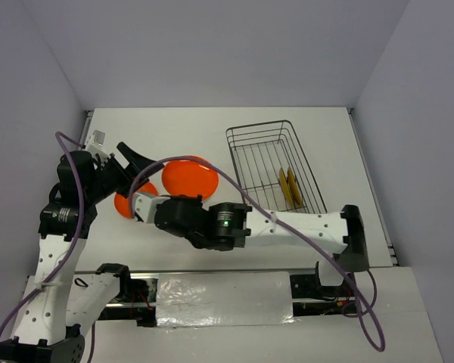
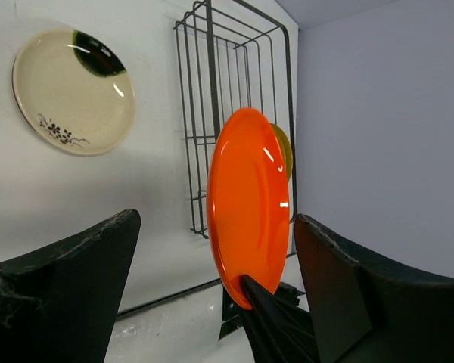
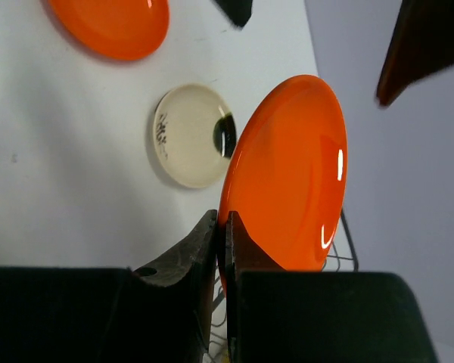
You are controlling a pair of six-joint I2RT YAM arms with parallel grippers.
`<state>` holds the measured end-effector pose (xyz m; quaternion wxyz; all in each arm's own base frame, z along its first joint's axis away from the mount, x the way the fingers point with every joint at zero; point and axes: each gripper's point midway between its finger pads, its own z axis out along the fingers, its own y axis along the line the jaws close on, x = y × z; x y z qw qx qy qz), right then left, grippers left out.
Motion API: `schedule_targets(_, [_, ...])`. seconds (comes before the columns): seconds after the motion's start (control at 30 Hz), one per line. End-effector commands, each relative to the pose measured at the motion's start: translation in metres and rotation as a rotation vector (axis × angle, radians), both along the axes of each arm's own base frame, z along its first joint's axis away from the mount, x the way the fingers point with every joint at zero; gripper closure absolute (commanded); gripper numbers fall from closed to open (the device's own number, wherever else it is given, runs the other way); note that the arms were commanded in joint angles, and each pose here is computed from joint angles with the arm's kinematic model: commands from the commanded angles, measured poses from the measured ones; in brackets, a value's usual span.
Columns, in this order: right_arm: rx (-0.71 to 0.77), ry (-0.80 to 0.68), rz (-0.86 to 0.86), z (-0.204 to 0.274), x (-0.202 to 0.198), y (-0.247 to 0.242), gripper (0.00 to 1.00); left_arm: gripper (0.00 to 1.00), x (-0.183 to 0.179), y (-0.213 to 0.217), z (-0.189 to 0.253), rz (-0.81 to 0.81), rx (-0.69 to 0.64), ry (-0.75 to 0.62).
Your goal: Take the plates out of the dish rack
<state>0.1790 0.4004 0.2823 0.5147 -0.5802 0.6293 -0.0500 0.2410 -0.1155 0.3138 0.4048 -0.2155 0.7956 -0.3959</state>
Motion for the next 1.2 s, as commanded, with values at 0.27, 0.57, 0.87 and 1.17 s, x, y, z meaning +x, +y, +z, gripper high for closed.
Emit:
schedule_targets(0.27, [0.105, -0.164, -0.055, 0.045, 0.009, 0.049, 0.92, 1.00, 0.005, 0.020, -0.036, 0.054, 0.152, 0.062])
schedule_targets(0.57, [0.347, 0.075, -0.167, 0.011, 0.010, 0.000, 0.00, 1.00, 0.037, 0.097, -0.085, 0.482, 0.324, 0.187])
schedule_targets(0.87, [0.783, 0.325, -0.733, -0.005, 0.030, -0.204, 0.00, 0.94, 0.060, 0.163, -0.166, 0.701, 0.392, 0.399])
schedule_targets(1.17, [0.890, 0.293, -0.940, -0.014, 0.026, -0.302, 0.00, 0.60, 0.058, 0.177, -0.230, 0.709, 0.382, 0.538])
